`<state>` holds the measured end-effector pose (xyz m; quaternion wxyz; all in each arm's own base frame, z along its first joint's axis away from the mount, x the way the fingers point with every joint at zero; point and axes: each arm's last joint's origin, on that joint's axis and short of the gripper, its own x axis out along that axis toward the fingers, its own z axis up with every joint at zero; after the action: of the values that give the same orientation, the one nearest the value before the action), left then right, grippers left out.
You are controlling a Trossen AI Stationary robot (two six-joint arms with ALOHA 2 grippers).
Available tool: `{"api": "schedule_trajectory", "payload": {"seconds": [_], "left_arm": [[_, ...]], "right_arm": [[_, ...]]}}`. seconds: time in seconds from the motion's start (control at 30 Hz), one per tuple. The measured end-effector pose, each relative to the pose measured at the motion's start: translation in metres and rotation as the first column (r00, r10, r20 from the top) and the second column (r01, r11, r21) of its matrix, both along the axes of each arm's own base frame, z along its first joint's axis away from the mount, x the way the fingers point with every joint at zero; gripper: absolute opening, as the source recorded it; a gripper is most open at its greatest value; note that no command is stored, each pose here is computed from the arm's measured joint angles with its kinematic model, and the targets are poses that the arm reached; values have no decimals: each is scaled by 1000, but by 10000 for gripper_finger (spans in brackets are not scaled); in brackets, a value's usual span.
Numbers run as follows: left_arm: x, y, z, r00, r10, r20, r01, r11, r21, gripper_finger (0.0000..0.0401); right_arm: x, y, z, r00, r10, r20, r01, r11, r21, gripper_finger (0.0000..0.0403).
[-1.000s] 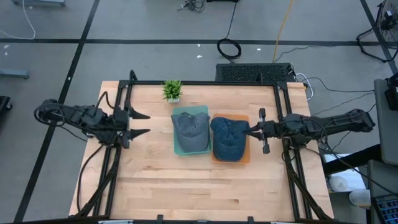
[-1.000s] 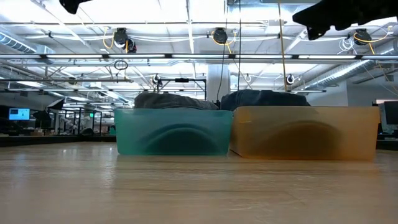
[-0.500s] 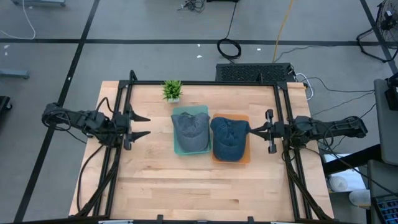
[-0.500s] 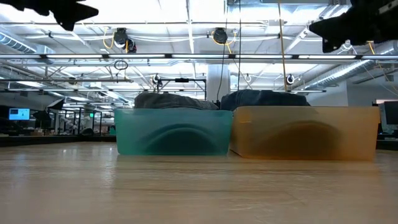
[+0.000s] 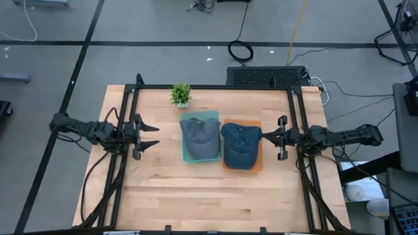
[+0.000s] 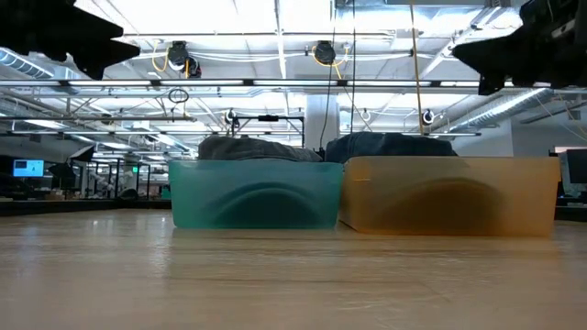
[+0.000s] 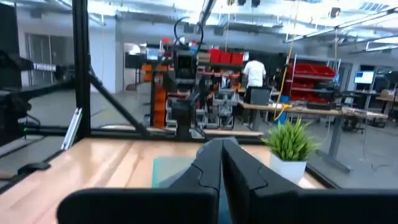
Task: Pick & Place hat
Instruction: Return to Home Position
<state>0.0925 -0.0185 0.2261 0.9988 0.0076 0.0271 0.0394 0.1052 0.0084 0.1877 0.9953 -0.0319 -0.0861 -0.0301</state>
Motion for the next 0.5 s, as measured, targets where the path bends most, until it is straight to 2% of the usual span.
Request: {"api": "schedule_trajectory", "payload": {"seconds": [0.27, 0.5], "left_arm": [[-2, 1, -18, 999, 1, 37, 0, 1000, -25, 250], [-2, 1, -33, 999, 2, 32, 0, 999, -40, 250]], "right_arm": [[1, 0, -5, 999, -3, -47, 2, 1000, -23, 4], [2, 0, -9, 996, 2, -85, -2, 1000, 4, 4]]}}
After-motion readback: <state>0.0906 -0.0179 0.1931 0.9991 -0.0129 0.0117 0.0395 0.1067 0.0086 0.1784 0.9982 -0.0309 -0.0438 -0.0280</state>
